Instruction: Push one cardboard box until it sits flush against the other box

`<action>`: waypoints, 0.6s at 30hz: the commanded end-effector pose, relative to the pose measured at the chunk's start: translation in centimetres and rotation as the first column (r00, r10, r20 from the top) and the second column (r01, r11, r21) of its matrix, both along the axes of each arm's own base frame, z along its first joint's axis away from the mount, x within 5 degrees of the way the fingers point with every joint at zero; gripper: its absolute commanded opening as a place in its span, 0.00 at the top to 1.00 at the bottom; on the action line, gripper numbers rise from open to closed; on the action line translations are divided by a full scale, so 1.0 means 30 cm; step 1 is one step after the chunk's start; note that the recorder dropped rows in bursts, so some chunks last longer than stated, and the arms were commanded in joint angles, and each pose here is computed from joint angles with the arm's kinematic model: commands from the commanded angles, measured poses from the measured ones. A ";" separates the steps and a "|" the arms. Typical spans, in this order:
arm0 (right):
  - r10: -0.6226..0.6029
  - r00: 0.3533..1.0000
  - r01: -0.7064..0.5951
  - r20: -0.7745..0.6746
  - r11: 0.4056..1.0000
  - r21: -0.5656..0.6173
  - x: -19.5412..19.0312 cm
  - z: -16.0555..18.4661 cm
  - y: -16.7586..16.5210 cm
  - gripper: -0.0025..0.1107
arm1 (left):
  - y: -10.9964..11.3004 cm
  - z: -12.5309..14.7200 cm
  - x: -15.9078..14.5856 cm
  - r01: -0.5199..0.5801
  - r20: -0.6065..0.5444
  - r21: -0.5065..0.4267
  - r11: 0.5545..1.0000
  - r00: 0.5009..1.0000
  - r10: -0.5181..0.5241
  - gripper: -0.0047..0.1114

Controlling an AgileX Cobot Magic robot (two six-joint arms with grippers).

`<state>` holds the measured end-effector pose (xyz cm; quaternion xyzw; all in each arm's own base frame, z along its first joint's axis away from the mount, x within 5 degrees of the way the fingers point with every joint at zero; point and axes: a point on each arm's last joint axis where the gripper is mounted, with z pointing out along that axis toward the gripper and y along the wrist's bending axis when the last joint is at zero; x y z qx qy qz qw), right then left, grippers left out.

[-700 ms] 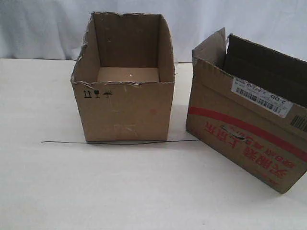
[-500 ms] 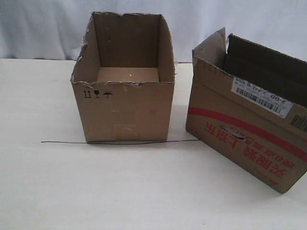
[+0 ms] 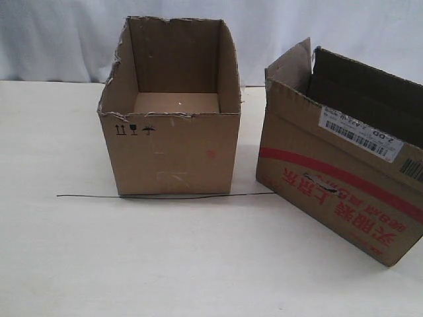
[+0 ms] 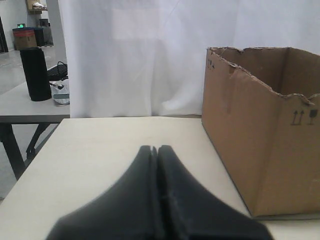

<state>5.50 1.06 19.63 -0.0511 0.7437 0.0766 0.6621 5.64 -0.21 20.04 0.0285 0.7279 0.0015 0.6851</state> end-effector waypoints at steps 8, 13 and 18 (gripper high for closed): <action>-0.071 0.962 -0.018 0.262 0.946 0.322 -0.003 0.095 -0.014 0.93 | 0.000 0.000 0.000 0.000 0.009 -0.003 1.000 1.000 0.000 0.96; -0.062 0.933 -0.034 0.353 0.965 0.261 -0.039 0.237 -0.017 0.93 | 0.000 0.000 0.000 0.000 0.009 -0.003 1.000 1.000 0.000 0.96; -0.077 0.997 0.075 0.024 0.994 0.074 -0.014 0.402 -0.011 0.93 | 0.000 0.000 0.000 0.000 0.009 -0.003 1.000 1.000 0.000 0.96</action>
